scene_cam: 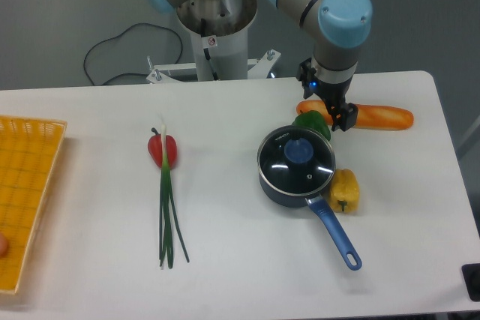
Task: Open the lid
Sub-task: 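Move the gripper from the baguette over the saucepan's glass lid knob, then lower the gripper onto the lid knob and close on it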
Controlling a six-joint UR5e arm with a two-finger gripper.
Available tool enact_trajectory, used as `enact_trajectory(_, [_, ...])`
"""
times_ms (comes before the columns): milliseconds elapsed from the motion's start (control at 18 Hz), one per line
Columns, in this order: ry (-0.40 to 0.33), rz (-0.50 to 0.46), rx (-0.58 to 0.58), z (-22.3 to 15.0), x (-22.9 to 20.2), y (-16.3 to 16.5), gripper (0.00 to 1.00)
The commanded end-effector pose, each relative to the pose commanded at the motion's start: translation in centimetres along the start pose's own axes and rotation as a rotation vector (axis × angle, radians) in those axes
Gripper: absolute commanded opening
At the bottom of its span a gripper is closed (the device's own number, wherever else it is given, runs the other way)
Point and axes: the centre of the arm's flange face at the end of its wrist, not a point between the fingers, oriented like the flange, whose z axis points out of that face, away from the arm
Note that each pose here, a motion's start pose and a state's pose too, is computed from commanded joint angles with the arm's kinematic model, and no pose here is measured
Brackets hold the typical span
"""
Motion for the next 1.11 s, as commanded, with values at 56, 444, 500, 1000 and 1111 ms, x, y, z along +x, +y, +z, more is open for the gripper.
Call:
enact_trajectory(56, [-0.002, 0.017, 0.001, 0.0, -0.3, -0.2, 1.00])
enact_trajectory(444, [-0.075, 0.063, -0.011, 1.7, -2.8, -3.8, 1.00])
enact_trajectory(500, [-0.080, 0.063, -0.007, 1.3, -3.0, -3.7, 1.00])
enact_trajectory(1000, [-0.106, 0.130, -0.002, 0.3, -3.0, -6.3, 1.00])
enact_trajectory(1111, [-0.091, 0.133, 0.029, 0.9, -2.8, -6.9, 1.00])
